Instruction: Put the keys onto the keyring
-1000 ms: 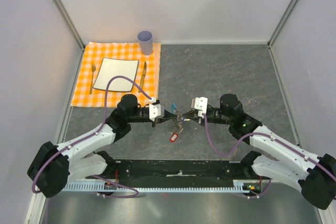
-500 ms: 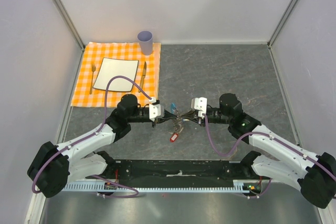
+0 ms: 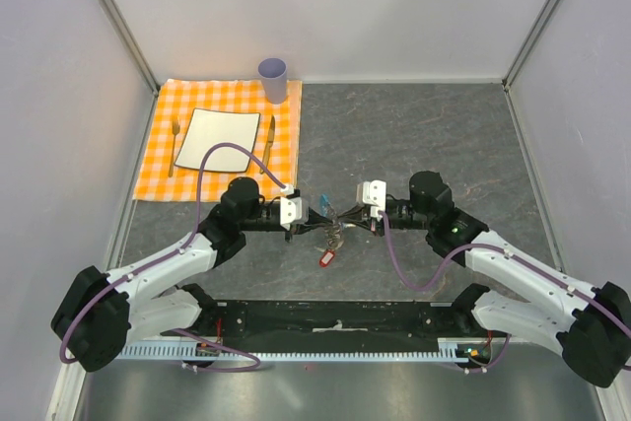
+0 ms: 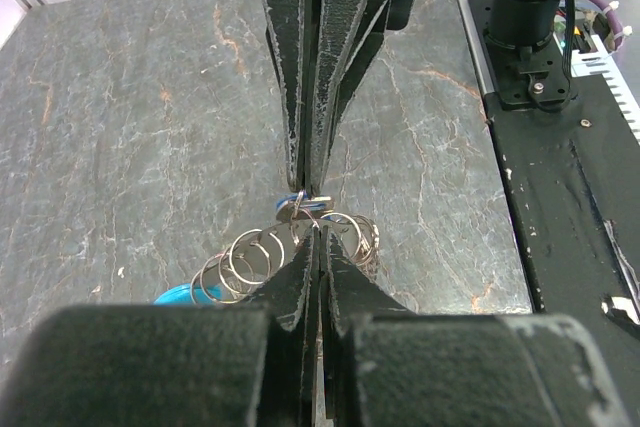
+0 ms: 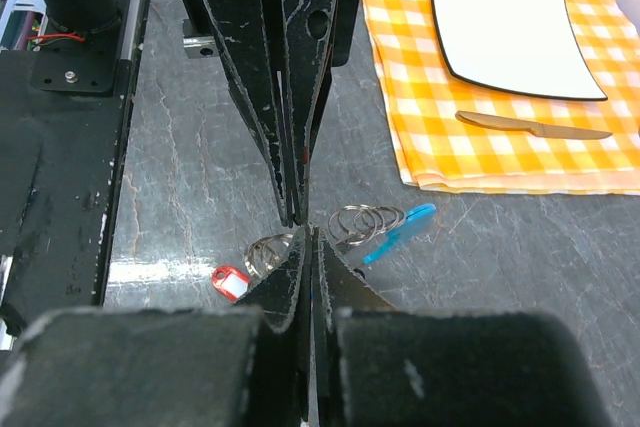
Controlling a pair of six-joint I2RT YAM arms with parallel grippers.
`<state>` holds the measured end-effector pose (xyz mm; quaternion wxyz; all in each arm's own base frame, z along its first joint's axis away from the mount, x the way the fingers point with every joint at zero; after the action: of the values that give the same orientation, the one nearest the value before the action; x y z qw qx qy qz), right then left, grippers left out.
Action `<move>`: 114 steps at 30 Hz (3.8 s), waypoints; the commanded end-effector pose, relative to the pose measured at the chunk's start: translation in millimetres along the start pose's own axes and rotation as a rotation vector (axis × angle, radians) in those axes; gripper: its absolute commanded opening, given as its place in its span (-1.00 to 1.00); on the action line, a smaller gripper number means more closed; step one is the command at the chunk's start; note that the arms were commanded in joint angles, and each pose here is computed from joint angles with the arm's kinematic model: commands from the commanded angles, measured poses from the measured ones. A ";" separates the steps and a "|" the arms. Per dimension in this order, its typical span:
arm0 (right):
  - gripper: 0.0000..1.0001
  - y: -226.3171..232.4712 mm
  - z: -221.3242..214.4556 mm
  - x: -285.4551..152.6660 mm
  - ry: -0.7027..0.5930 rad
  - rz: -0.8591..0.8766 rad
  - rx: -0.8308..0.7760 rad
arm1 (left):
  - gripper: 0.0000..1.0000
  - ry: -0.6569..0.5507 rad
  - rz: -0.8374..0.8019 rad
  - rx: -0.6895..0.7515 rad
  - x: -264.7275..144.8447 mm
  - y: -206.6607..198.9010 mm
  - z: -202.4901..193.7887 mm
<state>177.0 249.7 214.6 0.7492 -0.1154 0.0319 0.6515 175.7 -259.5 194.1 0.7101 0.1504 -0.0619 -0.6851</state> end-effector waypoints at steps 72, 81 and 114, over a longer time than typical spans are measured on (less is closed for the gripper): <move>-1.00 -4.8 21.0 -0.4 0.063 0.069 -0.089 | -0.96 -0.041 -0.011 0.089 -2.5 4.3 16.1; -1.00 -4.0 20.9 0.9 0.053 0.076 -0.086 | -0.96 -0.043 -0.015 0.085 -2.4 3.4 16.8; -1.00 1.2 10.1 8.4 0.070 0.119 -0.077 | -0.96 -0.081 -0.019 0.113 -3.9 4.1 28.7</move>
<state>174.2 255.7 212.1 0.7059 -0.1538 0.0642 0.6884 171.7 -257.5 195.4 0.7022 0.1514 -0.0646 -0.6927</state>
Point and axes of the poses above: each gripper's point midway between its finger pads, its own x axis out along the fingers, its own y axis along the line the jaws close on, z = x × y, the point moved 4 cm from there along -x, back along the fingers, and after that the axes turned 5 degrees about x, right-handed, at the moved point
